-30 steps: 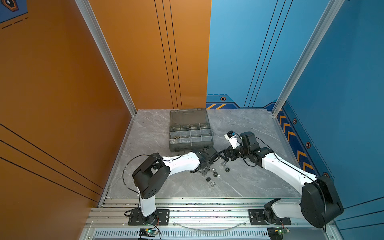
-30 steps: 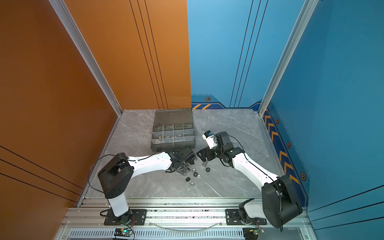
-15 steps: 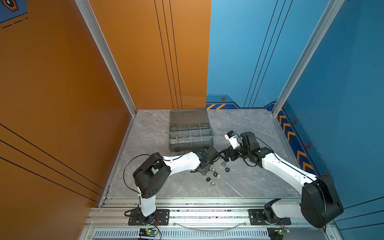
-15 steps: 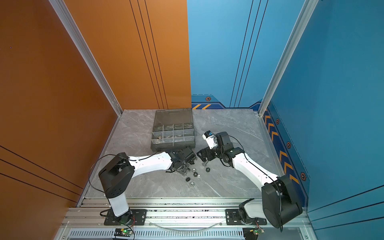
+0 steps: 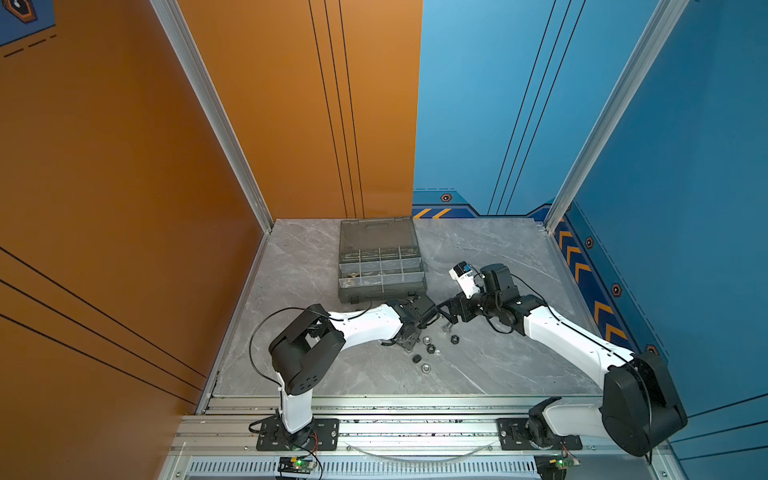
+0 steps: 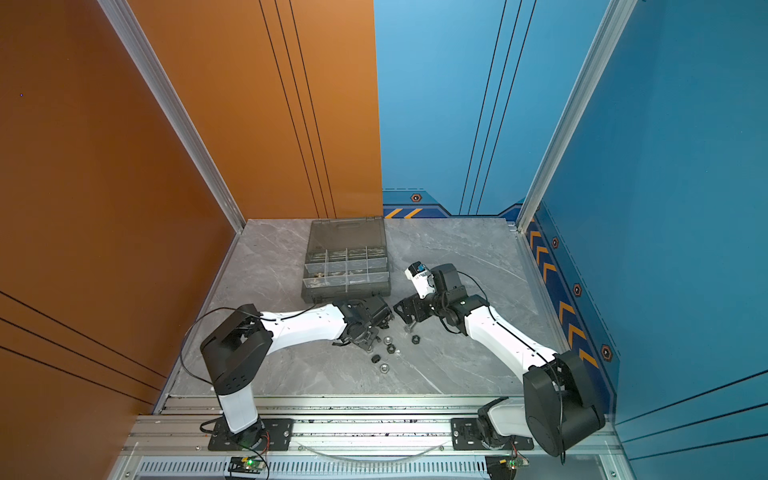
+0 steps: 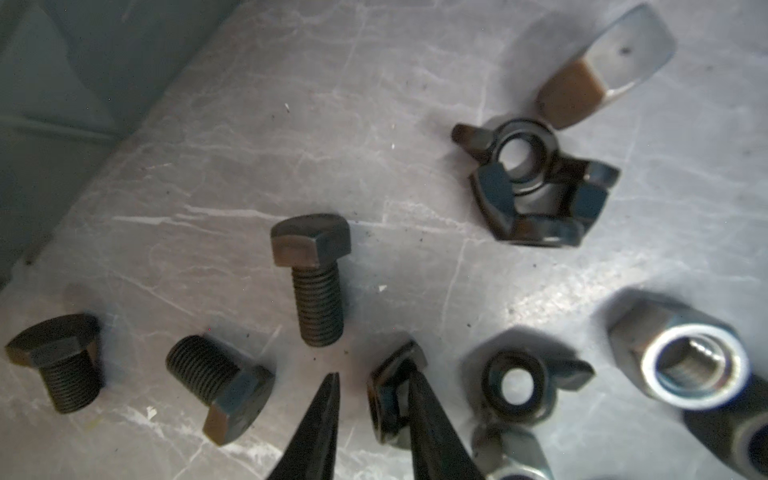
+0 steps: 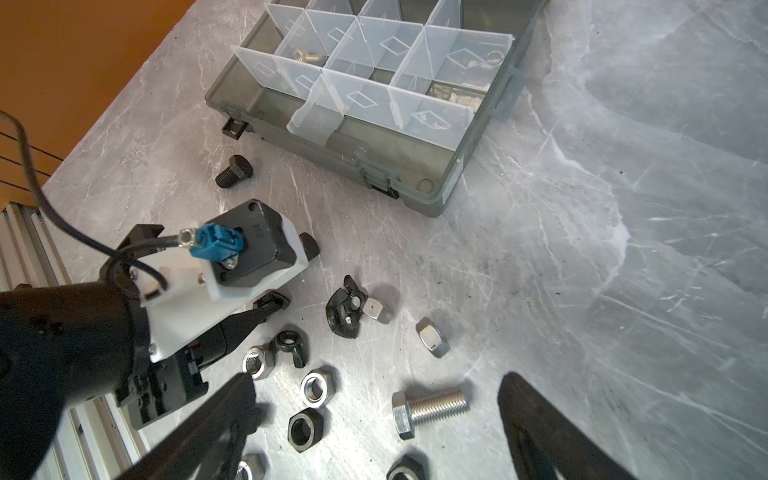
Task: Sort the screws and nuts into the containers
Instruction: 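Lower the left gripper onto a black wing nut and close it, then lift the black wing nut with the left gripper over the organizer box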
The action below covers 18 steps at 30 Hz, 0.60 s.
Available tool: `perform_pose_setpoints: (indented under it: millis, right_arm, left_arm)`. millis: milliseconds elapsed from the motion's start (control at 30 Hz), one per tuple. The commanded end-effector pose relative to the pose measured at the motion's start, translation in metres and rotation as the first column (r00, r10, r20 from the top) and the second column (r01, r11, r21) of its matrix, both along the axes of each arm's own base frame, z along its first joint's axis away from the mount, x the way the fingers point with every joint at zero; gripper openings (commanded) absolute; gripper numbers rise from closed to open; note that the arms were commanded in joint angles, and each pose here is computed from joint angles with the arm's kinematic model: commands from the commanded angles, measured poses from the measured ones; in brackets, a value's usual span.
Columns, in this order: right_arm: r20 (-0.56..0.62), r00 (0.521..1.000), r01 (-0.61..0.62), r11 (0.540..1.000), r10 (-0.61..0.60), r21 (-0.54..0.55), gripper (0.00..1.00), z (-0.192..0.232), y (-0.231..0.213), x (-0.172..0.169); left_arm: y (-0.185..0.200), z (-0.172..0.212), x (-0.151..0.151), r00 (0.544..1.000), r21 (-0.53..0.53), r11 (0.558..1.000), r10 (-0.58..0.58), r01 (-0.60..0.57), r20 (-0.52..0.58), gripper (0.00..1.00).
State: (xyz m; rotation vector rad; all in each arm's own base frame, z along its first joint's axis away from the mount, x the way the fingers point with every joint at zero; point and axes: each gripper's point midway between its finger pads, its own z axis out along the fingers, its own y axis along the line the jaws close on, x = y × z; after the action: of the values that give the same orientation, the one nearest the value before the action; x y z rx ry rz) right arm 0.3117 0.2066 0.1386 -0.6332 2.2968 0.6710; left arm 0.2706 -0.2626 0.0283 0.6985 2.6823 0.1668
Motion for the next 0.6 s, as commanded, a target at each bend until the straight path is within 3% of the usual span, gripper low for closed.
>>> perform_pose_setpoints:
  millis: [0,333,433,467,567]
  right_arm:
    - [0.011,1.000,0.003,1.000,-0.003,0.029,0.94,0.0060,-0.0001,-0.0018]
    - [0.012,1.000,0.002,0.999,-0.002,0.033,0.94,0.0065,0.0001,-0.0014]
    - [0.011,1.000,0.000,0.999,0.000,0.036,0.94,0.0069,0.0009,-0.0012]
    - [0.010,1.000,-0.001,0.999,0.001,0.037,0.94,0.0073,0.0011,-0.0011]
    - [0.013,1.000,-0.005,0.999,0.004,0.048,0.94,0.0108,0.0024,-0.0008]
  left_arm:
    - [-0.0006,-0.0041,-0.0040,1.000,0.023,1.000,0.006,-0.005,-0.019,0.30]
    - [-0.0012,-0.0042,-0.0040,1.000,0.028,1.000,0.010,-0.010,-0.023,0.20]
    - [-0.0015,-0.0043,-0.0042,1.000,0.024,1.000,0.014,-0.013,-0.026,0.10]
    - [0.0003,-0.0047,-0.0031,0.999,0.027,0.999,0.029,-0.028,-0.027,0.00]
    - [0.0031,-0.0007,-0.0010,0.998,0.015,0.998,0.058,-0.057,-0.021,0.00]
